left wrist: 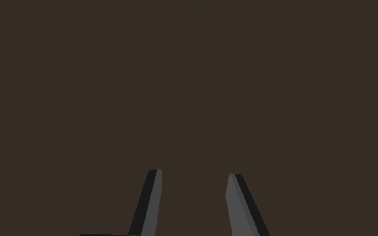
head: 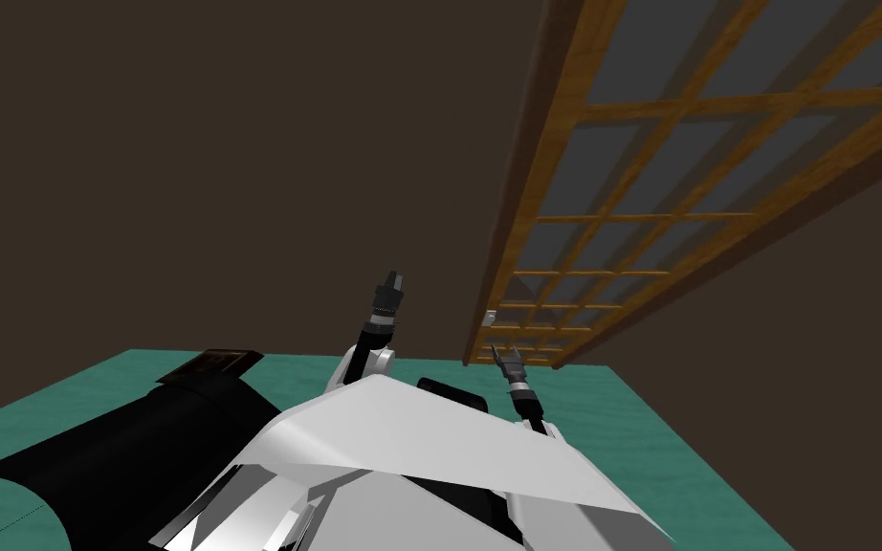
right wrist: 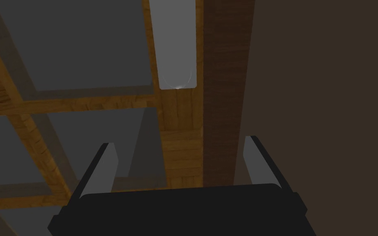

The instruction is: Pull the door open

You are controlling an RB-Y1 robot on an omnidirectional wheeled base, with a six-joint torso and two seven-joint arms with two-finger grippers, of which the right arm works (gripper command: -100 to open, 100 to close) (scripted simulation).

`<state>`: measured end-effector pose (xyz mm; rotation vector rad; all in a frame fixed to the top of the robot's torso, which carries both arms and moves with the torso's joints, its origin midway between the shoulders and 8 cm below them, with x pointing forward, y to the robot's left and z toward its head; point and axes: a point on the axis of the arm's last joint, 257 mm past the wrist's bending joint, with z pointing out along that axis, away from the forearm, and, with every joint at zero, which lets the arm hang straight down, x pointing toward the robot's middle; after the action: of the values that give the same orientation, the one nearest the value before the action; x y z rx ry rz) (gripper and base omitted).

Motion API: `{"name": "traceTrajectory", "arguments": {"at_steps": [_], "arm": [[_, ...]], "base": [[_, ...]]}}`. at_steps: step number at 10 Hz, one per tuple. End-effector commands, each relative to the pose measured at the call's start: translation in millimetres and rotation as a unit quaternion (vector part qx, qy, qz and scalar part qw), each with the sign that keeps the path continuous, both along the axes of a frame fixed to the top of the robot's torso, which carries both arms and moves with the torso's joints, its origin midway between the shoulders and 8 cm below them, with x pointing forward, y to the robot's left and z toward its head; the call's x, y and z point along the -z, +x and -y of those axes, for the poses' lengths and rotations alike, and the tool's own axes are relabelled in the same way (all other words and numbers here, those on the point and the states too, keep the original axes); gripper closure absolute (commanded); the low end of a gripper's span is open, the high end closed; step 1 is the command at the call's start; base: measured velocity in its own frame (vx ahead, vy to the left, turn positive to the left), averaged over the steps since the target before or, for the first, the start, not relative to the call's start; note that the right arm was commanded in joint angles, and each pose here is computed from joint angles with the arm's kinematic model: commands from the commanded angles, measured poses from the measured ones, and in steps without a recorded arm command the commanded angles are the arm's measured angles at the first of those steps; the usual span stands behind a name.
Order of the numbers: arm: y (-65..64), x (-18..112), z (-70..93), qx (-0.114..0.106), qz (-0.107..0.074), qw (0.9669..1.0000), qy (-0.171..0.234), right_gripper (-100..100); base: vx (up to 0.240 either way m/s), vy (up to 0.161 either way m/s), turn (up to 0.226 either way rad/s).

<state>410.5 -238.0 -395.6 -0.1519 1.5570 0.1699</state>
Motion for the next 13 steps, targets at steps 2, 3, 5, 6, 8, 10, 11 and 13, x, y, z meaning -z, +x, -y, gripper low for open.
{"name": "traceTrajectory", "arguments": {"at_steps": [2, 3, 5, 6, 8, 10, 11, 13], "arm": [[5.9, 0.9, 13.6, 0.019, 0.0, 0.9998, 0.0, -100], [9.7, 1.5, 23.1, 0.032, 0.001, 0.9995, 0.0, -100], [14.0, 2.0, 34.2, 0.047, 0.001, 0.9989, 0.0, -100], [16.2, 2.3, 40.1, 0.055, 0.001, 0.9985, 0.0, -100], [22.7, 3.0, 58.9, 0.082, 0.001, 0.9966, 0.0, -100], [24.7, 3.2, 65.3, 0.091, 0.001, 0.9958, 0.0, -100], [26.6, 3.4, 71.5, 0.101, 0.001, 0.9949, 0.0, -100], [30.1, 3.7, 83.5, 0.118, 0.001, 0.993, 0.0, -100]], "base": [[-0.131, 0.018, 0.255], [-0.136, 0.033, 0.327], [-0.071, 0.037, 0.168], [0.001, 0.022, 0.182], [0.062, 0.005, 0.279], [0.071, -0.012, 0.111], [0.046, -0.01, 0.093], [0.063, -0.026, 0.186]]}}
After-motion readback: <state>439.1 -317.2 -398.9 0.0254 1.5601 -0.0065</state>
